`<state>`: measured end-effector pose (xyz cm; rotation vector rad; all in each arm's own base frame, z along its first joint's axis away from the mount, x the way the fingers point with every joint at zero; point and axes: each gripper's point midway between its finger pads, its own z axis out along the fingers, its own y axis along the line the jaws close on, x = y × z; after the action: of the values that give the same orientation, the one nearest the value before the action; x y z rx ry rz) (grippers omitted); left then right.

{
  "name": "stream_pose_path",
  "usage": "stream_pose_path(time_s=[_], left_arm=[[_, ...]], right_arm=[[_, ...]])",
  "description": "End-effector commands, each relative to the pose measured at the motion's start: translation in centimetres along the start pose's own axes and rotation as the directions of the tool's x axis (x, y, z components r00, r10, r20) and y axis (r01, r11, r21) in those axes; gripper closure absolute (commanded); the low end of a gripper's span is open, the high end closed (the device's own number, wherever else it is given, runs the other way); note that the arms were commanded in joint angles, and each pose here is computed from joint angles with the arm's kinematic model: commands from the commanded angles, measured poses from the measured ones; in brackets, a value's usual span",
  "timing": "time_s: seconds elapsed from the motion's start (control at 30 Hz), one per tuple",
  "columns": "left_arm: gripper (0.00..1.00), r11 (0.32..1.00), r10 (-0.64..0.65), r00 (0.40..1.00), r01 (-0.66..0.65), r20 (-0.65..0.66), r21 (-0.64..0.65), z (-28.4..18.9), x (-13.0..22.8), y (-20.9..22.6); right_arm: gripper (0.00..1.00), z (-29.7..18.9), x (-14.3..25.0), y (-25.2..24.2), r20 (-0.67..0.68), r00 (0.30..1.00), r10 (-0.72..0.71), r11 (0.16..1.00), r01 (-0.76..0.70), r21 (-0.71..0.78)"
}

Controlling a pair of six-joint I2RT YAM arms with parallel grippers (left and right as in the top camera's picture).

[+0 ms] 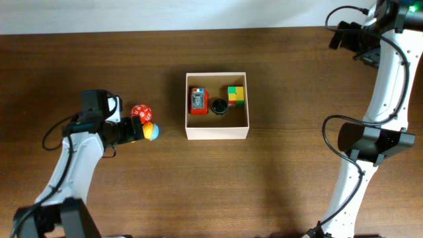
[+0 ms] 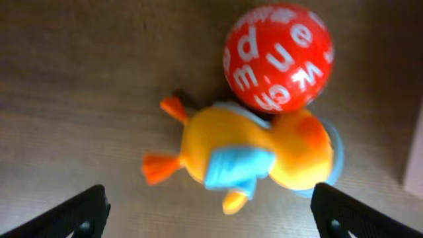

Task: Pack container
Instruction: 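Move the left gripper to the toy duck and grasp it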

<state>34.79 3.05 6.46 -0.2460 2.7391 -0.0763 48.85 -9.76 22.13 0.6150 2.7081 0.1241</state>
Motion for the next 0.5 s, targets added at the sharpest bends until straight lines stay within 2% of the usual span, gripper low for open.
stream_pose_path(time_s=[0.0,0.27,0.33,0.37,0.43,0.47], left_arm=[[0.01,1.0,-0.009,1.0,0.009,-0.01,-0.028,1.4,-0.4,0.5],[0.0,1.0,-0.009,1.0,0.009,-0.019,-0.025,3.1,-0.5,0.5],[0.1,1.0,-0.009,1.0,0.009,-0.01,-0.025,3.1,-0.7,0.5],[0.28,1.0,-0.009,1.0,0.009,-0.005,-0.024,3.1,-0.8,0.5],[0.54,1.0,-0.008,1.0,0.008,0.003,-0.014,3.1,-1.0,0.3],[0.61,1.0,-0.008,1.0,0.008,0.005,-0.005,3.1,-1.1,0.2]], right_arm=[[0.01,-0.4,-0.1,0.3,0.009,1.0,0.002,1.0,-0.001,-0.009],[0.01,-0.4,-0.1,0.3,0.009,1.0,0.002,1.0,-0.001,-0.009],[0.01,-0.4,-0.1,0.3,0.009,1.0,0.002,1.0,-0.001,-0.009],[0.01,-0.4,-0.1,0.3,0.009,1.0,0.002,1.0,-0.001,-0.009],[0.01,-0.4,-0.1,0.3,0.009,1.0,0.002,1.0,-0.001,-0.009],[0.01,-0.4,-0.1,0.3,0.009,1.0,0.002,1.0,-0.001,-0.009]])
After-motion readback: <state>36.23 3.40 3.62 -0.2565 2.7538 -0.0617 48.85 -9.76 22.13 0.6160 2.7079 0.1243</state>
